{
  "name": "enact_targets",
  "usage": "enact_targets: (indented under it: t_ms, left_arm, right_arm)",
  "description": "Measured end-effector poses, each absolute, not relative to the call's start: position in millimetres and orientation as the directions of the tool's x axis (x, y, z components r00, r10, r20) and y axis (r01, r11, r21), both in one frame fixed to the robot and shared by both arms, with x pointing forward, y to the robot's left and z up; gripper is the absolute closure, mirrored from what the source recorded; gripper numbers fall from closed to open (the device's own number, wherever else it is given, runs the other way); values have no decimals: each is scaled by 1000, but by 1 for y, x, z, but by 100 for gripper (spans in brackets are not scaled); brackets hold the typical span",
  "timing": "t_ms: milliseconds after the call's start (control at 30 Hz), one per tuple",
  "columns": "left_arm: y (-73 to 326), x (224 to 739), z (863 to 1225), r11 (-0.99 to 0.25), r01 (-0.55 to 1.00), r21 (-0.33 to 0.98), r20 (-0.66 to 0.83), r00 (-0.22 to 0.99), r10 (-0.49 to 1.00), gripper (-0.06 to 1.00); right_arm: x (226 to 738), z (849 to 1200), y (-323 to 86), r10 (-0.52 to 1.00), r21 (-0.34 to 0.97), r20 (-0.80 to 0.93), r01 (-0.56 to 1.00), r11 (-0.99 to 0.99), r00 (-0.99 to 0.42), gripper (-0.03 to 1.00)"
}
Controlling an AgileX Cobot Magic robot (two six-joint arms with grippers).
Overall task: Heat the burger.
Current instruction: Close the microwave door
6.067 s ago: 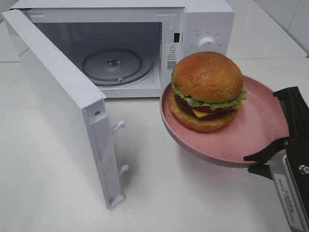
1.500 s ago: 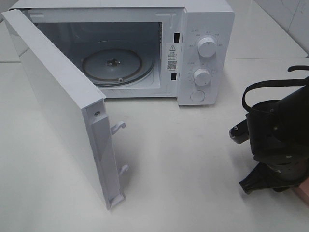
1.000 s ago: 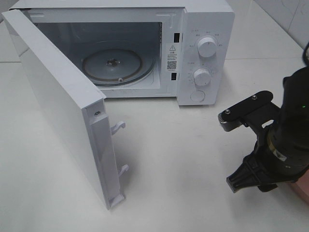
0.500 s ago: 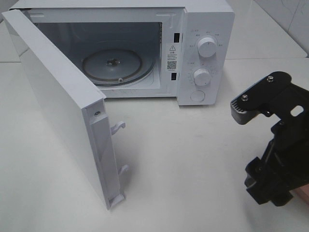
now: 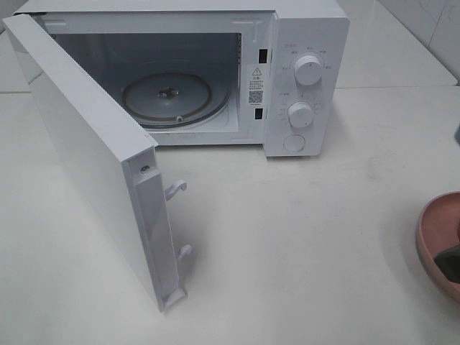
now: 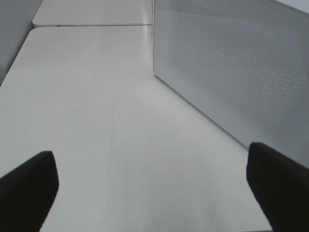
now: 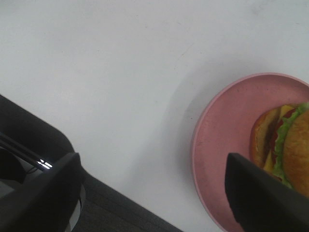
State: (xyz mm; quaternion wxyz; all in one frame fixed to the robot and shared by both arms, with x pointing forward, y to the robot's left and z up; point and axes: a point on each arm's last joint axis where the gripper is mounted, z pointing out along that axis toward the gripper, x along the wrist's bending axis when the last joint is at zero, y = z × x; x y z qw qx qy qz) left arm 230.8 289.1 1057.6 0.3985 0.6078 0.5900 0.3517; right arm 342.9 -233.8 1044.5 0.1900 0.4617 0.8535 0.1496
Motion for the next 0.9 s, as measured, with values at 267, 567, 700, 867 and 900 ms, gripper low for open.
enact_targets:
  t_ms: [267, 567, 700, 867, 900]
  left_arm:
    - [289, 231, 1058, 14, 437, 899, -43, 56, 997, -3]
    - [289, 231, 1058, 14, 437, 899, -43, 56, 997, -3]
    - [289, 231, 1058, 14, 437, 899, -43, 56, 997, -3]
    - [289, 231, 1058, 14, 437, 899, -43, 56, 997, -3]
    - [289, 231, 1058, 14, 437, 899, -43, 56, 997, -3]
  right_arm:
    - [323, 1058, -251, 866, 510, -144, 714, 480, -480, 18]
    - [313, 1061, -272, 908, 569, -137, 719, 400, -396, 19]
    - [302, 1060, -281, 933, 605, -102, 723, 334, -345, 19]
    - [284, 1058, -292, 966, 680, -48, 700, 218, -254, 20]
    - [284, 1058, -292, 966, 680, -48, 700, 218, -254, 20]
